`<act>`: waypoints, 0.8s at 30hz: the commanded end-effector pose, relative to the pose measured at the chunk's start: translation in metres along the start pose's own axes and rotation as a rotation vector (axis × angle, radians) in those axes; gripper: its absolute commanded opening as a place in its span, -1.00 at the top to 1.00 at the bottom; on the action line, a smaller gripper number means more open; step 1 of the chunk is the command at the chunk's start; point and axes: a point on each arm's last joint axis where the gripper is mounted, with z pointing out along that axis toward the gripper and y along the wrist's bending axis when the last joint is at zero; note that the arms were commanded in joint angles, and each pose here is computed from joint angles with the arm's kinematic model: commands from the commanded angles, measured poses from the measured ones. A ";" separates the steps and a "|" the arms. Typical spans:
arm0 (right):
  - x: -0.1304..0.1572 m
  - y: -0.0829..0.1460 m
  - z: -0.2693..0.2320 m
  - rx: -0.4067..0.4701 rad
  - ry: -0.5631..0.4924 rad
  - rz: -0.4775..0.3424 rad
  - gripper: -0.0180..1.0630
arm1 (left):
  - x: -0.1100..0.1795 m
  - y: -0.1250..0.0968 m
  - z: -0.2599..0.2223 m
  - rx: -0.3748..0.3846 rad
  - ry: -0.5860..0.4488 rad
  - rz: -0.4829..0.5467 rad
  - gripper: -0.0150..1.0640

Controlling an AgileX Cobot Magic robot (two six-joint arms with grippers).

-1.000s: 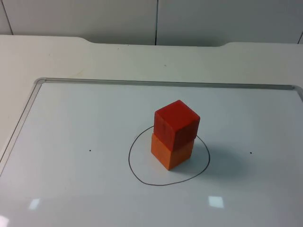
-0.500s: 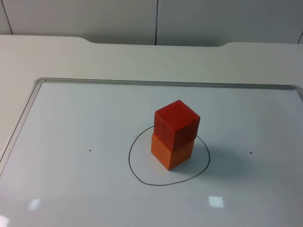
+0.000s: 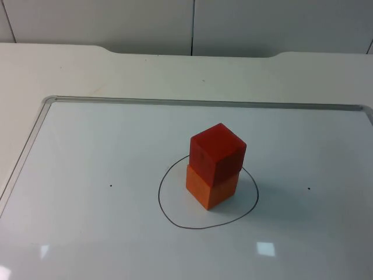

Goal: Pick up one cube with the left hand and another cube with the right hand. First place the cube in the right hand at the target position, then stack the cube in the left hand on top.

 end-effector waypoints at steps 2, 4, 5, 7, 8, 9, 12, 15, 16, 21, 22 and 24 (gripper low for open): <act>0.000 -0.001 0.001 0.023 -0.008 0.000 -0.99 | -0.001 0.001 0.000 0.005 -0.031 -0.016 -0.98; 0.001 -0.003 0.001 0.039 -0.007 0.011 -0.99 | -0.002 0.001 -0.002 0.005 -0.044 -0.023 -0.98; 0.001 -0.004 0.001 0.051 -0.006 0.008 -0.99 | -0.003 0.001 -0.004 0.005 -0.053 -0.024 -0.98; -0.003 -0.006 -0.004 0.073 -0.043 -0.038 -0.99 | -0.004 0.001 -0.007 0.005 -0.070 -0.025 -0.98; -0.003 -0.006 -0.004 0.073 -0.043 -0.038 -0.99 | -0.004 0.001 -0.007 0.005 -0.070 -0.025 -0.98; -0.005 -0.006 -0.006 0.076 -0.065 -0.042 -0.99 | -0.005 0.002 -0.009 0.006 -0.080 -0.025 -0.98; -0.013 -0.005 -0.019 0.078 -0.151 -0.044 -0.99 | -0.012 0.001 -0.015 0.012 -0.160 -0.025 -0.98; -0.019 -0.005 -0.027 0.080 -0.215 -0.046 -0.99 | -0.015 0.000 -0.020 0.033 -0.188 -0.057 -0.98; -0.022 -0.005 -0.031 0.081 -0.246 -0.044 -0.99 | -0.015 -0.001 -0.022 0.047 -0.195 -0.076 -0.98; -0.022 -0.005 -0.042 0.071 -0.257 0.032 -0.99 | -0.009 -0.002 -0.025 0.062 -0.130 -0.100 -0.98; -0.019 -0.005 -0.042 0.072 -0.227 0.033 -0.99 | -0.008 -0.002 -0.026 0.061 -0.117 -0.100 -0.98; -0.012 -0.005 -0.042 0.076 -0.145 0.031 -0.99 | -0.005 -0.001 -0.030 0.058 -0.099 -0.064 -0.98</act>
